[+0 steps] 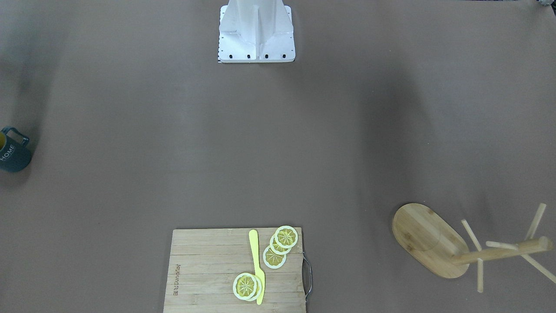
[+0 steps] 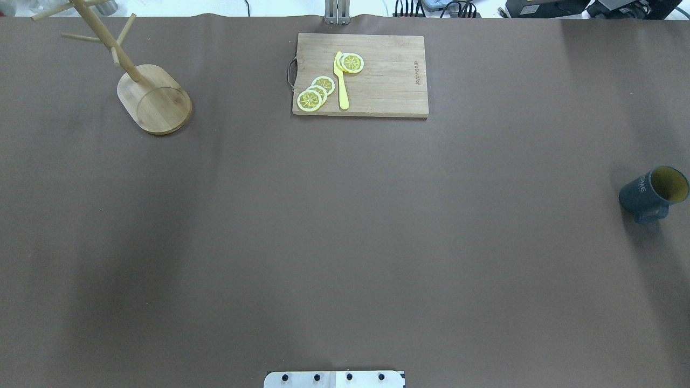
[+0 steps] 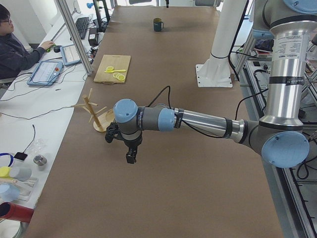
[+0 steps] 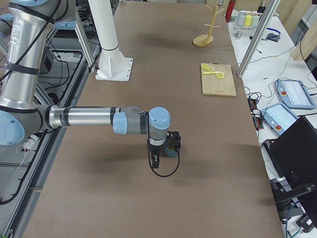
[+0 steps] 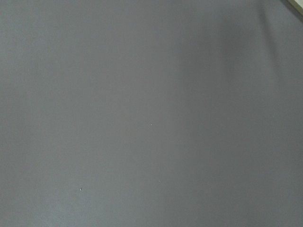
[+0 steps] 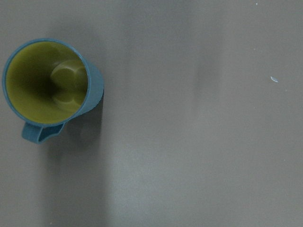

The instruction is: Hang cup on storage rack

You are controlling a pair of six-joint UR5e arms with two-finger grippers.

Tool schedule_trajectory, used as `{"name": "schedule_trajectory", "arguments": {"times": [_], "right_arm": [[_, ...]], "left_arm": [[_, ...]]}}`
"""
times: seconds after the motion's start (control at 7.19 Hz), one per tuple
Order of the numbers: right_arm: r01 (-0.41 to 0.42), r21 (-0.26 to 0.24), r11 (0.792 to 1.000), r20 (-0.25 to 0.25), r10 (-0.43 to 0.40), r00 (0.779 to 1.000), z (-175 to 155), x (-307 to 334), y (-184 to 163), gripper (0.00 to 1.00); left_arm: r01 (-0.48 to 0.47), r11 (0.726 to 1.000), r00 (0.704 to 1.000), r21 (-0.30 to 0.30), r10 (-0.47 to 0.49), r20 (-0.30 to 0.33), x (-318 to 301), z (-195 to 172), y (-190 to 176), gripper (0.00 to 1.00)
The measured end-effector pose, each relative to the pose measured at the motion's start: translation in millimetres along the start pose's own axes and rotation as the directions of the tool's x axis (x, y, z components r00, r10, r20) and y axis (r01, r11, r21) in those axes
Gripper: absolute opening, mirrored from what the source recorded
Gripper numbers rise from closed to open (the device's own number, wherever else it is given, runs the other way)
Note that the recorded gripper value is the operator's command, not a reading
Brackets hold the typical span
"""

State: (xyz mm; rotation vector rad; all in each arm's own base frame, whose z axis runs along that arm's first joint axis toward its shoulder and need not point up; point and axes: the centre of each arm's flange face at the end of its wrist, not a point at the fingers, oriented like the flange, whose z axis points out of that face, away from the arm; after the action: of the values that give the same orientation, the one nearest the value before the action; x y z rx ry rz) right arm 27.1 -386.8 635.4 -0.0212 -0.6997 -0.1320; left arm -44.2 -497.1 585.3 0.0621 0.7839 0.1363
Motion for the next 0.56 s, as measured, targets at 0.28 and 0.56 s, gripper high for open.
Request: {"name": "schedule_trajectory", "arguments": {"times": [0.28, 0.56], "right_arm": [[0.001, 0.001, 1.000, 0.000, -0.001, 1.000, 0.0, -0.1, -0.1, 1.00], [0.010, 0.013, 1.000, 0.000, -0.010, 1.000, -5.0, -4.2, -3.7, 1.00]], "left_arm": [[-0.026, 1.000, 1.000, 0.008, 0.025, 0.002, 1.1, -1.2, -0.5, 0.99], [-0.043, 0.999, 0.999, 0.014, 0.043, 0.002, 2.1, -2.2, -0.9, 0.99]]}}
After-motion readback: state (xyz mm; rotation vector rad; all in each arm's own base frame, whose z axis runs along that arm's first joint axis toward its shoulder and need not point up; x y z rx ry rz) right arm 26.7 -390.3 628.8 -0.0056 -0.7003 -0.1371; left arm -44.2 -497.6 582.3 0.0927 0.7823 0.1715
